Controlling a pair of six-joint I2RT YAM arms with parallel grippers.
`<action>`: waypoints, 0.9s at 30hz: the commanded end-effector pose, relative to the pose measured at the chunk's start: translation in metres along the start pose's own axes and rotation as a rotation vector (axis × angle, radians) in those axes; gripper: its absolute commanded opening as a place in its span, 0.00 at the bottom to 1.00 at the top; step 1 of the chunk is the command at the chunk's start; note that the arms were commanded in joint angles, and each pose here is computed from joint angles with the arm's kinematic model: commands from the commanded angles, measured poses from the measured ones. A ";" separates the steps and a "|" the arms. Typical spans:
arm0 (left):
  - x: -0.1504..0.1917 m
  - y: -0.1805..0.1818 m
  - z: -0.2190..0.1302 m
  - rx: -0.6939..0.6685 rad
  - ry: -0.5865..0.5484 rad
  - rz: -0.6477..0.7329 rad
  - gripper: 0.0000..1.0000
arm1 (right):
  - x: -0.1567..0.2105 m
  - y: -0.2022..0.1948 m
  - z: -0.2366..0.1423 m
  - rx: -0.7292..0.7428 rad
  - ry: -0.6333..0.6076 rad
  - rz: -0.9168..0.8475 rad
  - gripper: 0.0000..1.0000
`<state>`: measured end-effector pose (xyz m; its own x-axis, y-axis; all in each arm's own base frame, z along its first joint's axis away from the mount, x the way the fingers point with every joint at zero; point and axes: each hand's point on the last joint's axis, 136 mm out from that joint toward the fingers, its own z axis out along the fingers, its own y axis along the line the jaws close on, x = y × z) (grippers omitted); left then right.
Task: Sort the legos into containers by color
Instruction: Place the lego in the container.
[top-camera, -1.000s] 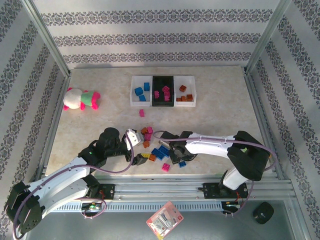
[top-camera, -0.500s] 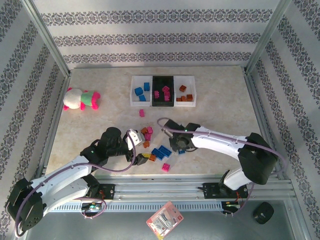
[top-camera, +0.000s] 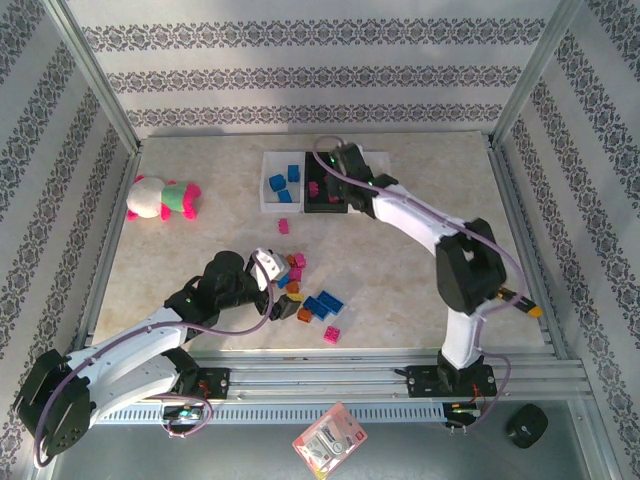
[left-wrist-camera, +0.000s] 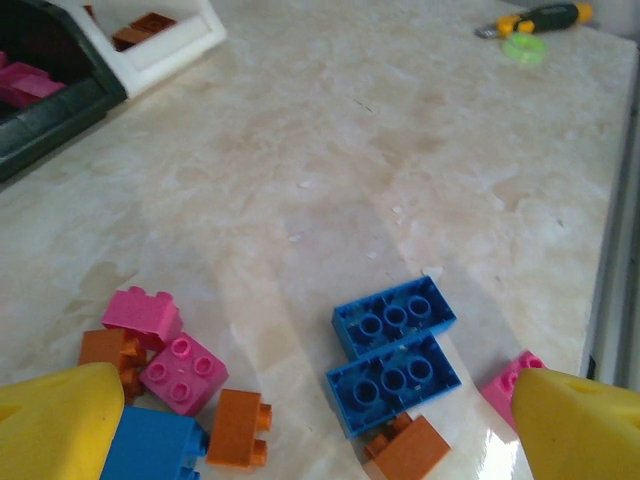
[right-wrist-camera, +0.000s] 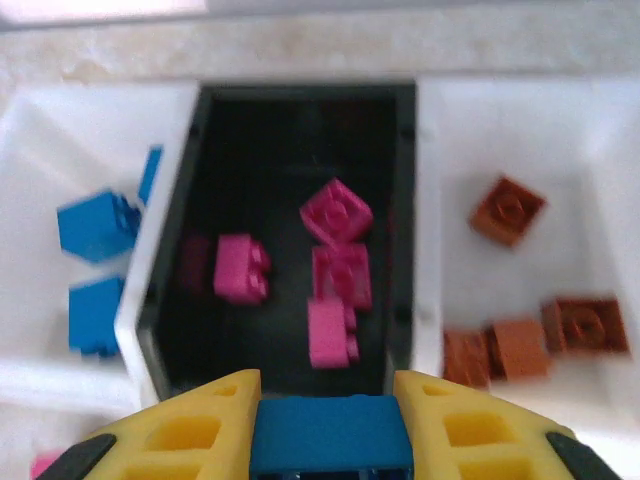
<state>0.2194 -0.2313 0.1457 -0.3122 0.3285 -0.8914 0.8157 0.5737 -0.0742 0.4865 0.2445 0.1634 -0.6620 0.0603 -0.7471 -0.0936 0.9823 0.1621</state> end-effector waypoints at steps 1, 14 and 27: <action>-0.026 0.013 -0.005 -0.071 -0.103 -0.077 0.99 | -0.039 0.038 0.020 -0.115 -0.082 -0.052 0.29; -0.019 0.043 -0.016 -0.258 -0.118 -0.203 0.99 | -0.054 0.114 0.105 -0.260 -0.091 -0.111 0.30; -0.014 0.064 -0.014 -0.360 -0.057 -0.330 0.99 | -0.060 0.110 0.035 -0.289 -0.081 -0.208 0.71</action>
<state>0.2581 -0.1964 0.1448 -0.4869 0.1067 -0.8669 0.5184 0.8342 -0.1884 0.5682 0.3598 0.1491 -0.6006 -0.1013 -0.7931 -0.3840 0.9066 0.1749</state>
